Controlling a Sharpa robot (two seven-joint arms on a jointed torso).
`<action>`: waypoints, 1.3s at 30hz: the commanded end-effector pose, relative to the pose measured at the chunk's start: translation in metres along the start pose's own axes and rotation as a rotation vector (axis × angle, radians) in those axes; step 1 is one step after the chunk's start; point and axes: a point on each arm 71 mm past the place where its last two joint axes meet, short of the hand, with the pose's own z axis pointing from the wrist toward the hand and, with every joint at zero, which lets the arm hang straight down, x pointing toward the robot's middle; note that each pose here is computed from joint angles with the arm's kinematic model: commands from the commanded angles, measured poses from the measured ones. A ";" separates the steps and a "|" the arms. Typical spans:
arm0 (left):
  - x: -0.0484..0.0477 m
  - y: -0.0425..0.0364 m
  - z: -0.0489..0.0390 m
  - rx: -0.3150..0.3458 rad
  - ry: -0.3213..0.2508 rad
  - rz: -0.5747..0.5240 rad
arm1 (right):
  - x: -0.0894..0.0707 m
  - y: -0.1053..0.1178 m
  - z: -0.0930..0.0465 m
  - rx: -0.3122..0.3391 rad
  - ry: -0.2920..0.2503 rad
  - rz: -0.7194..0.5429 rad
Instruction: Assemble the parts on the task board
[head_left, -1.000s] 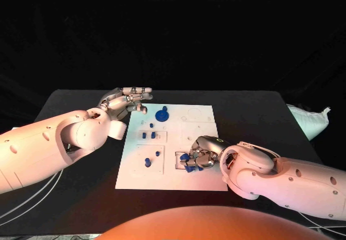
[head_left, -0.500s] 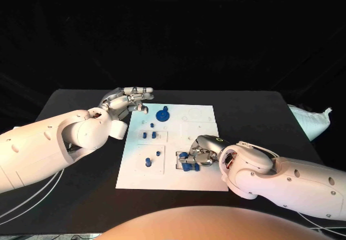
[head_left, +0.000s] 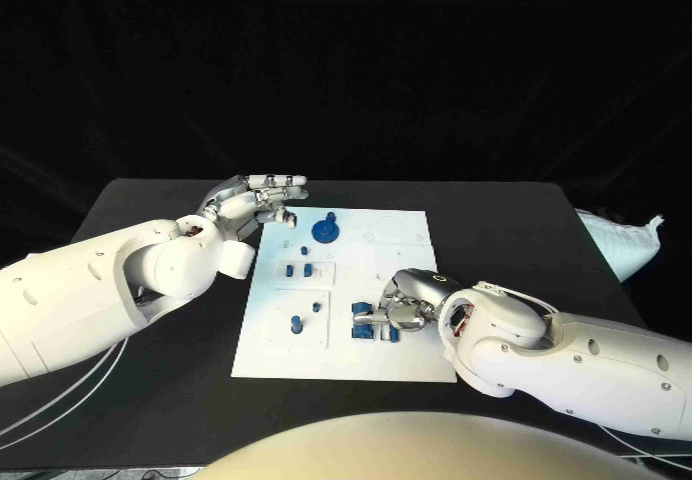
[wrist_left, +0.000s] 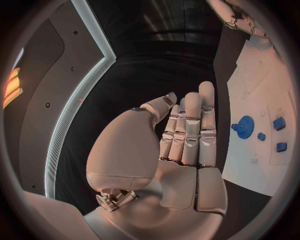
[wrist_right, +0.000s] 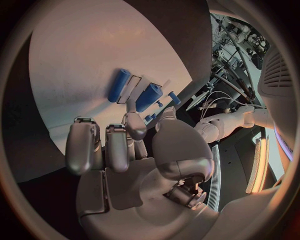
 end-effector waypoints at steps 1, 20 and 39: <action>0.0025 -0.0003 0.0000 0.000 0.022 -0.011 | 0.000 0.002 -0.001 -0.009 -0.001 -0.027; 0.0024 -0.0002 0.0000 -0.001 0.023 -0.011 | 0.003 0.008 0.004 -0.031 0.001 -0.045; 0.0006 -0.0004 -0.0012 -0.003 0.020 -0.010 | -0.008 -0.007 -0.014 0.000 -0.026 -0.010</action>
